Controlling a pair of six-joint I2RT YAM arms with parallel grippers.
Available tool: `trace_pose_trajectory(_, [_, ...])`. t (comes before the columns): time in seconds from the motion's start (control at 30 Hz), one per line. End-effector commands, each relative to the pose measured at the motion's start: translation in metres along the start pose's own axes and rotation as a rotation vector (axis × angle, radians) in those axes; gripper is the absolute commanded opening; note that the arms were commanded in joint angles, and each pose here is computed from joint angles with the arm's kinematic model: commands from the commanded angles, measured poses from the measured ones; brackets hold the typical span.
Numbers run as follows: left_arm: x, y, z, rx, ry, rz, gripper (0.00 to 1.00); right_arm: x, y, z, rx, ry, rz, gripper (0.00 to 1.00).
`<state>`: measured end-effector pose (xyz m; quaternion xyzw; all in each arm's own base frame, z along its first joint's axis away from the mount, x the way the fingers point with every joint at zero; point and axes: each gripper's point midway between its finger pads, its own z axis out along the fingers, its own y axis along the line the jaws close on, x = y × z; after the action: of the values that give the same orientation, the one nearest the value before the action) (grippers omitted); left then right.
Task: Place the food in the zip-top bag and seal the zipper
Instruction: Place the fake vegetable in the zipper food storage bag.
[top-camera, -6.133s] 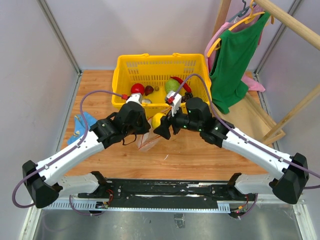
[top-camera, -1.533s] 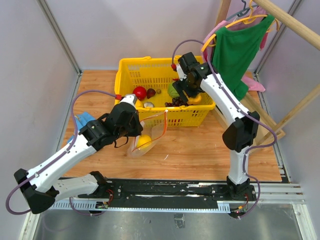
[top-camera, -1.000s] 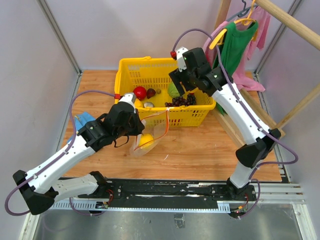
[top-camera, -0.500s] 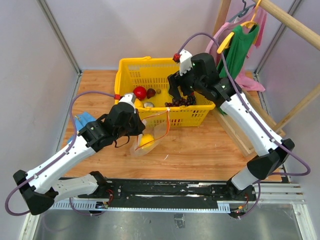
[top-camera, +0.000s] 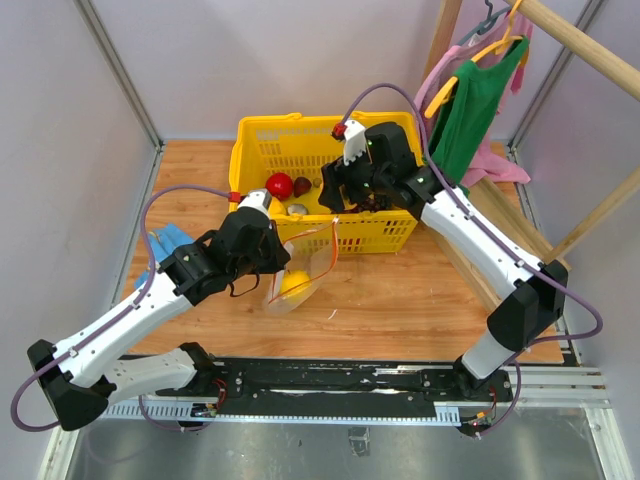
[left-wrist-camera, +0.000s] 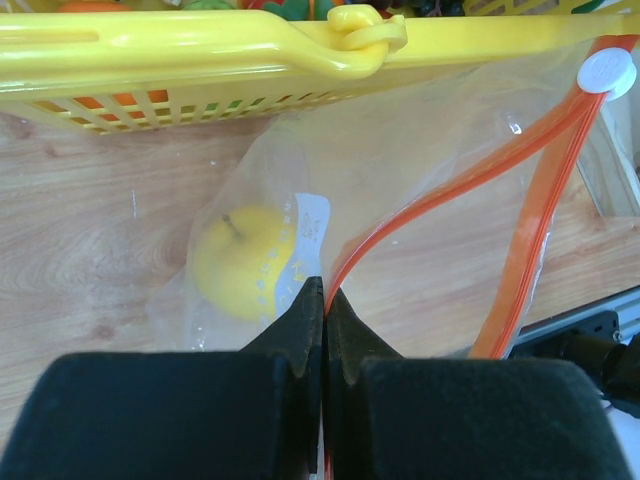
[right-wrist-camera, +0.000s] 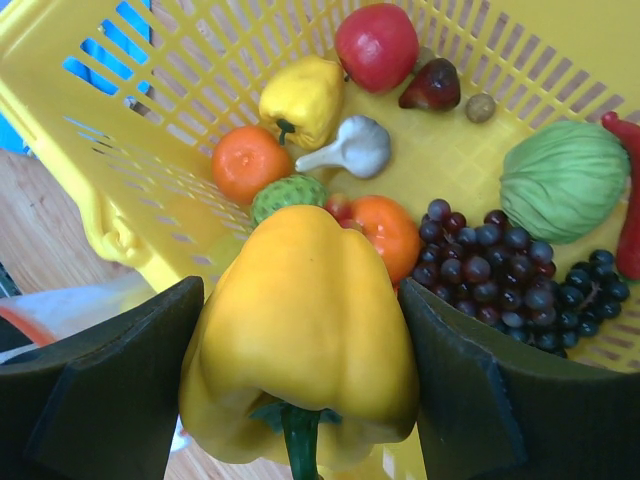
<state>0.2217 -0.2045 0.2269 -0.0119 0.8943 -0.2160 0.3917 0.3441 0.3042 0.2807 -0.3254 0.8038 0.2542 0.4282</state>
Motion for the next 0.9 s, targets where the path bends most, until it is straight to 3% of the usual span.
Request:
trace_pose_trajectory(0.0, [-0.009, 0.000, -0.003, 0.011, -0.045, -0.023, 0.00, -0.015, 0.021, 0.016, -0.088, -0.066, 0.015, 0.50])
trace_pose_trajectory(0.2, [-0.008, 0.005, -0.005, -0.013, -0.047, -0.025, 0.00, -0.029, 0.033, 0.017, -0.126, -0.094, 0.004, 0.50])
trace_pose_trajectory(0.5, [-0.007, 0.009, -0.004, -0.032, -0.047, -0.039, 0.00, -0.062, 0.063, -0.024, -0.173, -0.200, -0.054, 0.50])
trace_pose_trajectory(0.87, [-0.010, 0.005, -0.002, -0.015, -0.055, -0.056, 0.00, -0.049, 0.111, -0.070, -0.288, -0.244, -0.127, 0.51])
